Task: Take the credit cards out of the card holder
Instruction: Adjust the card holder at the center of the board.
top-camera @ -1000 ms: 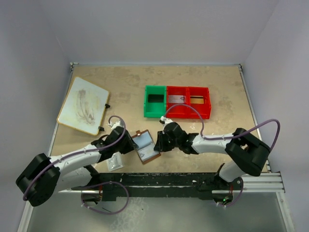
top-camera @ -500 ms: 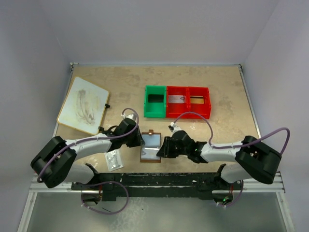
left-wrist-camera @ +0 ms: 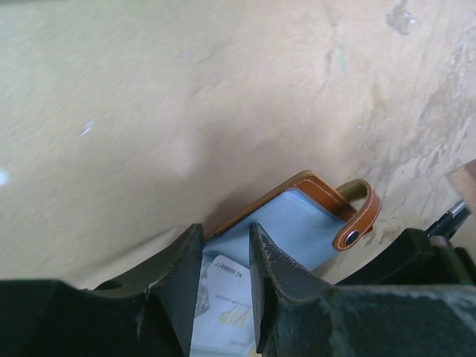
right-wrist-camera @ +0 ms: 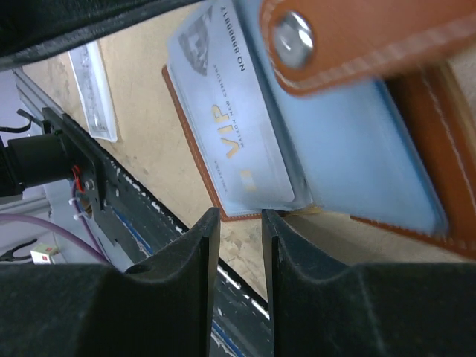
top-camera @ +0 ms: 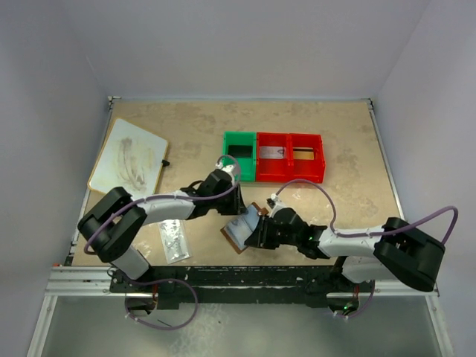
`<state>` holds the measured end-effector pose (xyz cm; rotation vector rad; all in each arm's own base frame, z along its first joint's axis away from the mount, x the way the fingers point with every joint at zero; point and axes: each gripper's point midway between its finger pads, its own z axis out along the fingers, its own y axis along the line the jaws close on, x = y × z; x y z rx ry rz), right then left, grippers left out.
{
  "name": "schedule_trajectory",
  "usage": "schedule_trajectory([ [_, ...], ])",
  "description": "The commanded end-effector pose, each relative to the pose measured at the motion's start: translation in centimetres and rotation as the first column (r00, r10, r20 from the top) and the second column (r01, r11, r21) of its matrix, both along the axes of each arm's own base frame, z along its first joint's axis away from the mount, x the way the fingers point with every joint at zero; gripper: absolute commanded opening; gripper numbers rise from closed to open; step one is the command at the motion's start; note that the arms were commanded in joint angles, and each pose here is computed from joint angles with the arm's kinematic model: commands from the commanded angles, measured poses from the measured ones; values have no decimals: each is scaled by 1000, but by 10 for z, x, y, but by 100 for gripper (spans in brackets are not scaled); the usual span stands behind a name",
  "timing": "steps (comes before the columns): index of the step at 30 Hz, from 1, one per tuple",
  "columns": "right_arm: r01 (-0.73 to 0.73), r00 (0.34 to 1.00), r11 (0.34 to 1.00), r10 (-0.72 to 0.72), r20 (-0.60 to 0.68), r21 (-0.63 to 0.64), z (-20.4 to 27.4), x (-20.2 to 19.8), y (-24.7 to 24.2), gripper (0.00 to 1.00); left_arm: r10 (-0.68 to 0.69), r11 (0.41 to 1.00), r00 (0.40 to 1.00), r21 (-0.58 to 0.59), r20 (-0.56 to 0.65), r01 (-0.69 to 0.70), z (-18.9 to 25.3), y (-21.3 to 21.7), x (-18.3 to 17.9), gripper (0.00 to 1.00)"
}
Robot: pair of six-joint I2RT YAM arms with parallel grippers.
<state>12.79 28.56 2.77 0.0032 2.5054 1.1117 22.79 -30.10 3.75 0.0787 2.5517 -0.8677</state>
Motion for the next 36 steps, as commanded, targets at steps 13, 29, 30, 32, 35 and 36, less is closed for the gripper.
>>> schedule_trajectory([
  [13, 106, 990, 994, -104, 92, -23, 34, 13, -23, 36, 112, 972, 971, 178, 212, -151, 55, 20, 43, 41],
  [29, -130, 936, 989, 148, 320, -78, 77, 89, 13, 40, 376, 926, 919, -87, 119, -367, 60, 83, -21, 56],
  [30, -150, 935, 985, 169, 312, -83, 73, 89, 17, 39, 373, 926, 921, -101, 110, -363, 61, 82, -23, 55],
  [32, -180, 936, 979, 200, 291, -93, 65, 89, 23, 38, 360, 930, 928, -115, 91, -349, 60, 77, -26, 54],
  [35, -214, 934, 971, 235, 269, -103, 54, 85, 25, 37, 338, 936, 939, -125, 67, -328, 57, 71, -31, 53],
  [36, -219, 936, 970, 240, 258, -108, 50, 84, 24, 37, 334, 937, 941, -125, 60, -325, 55, 70, -33, 52],
])
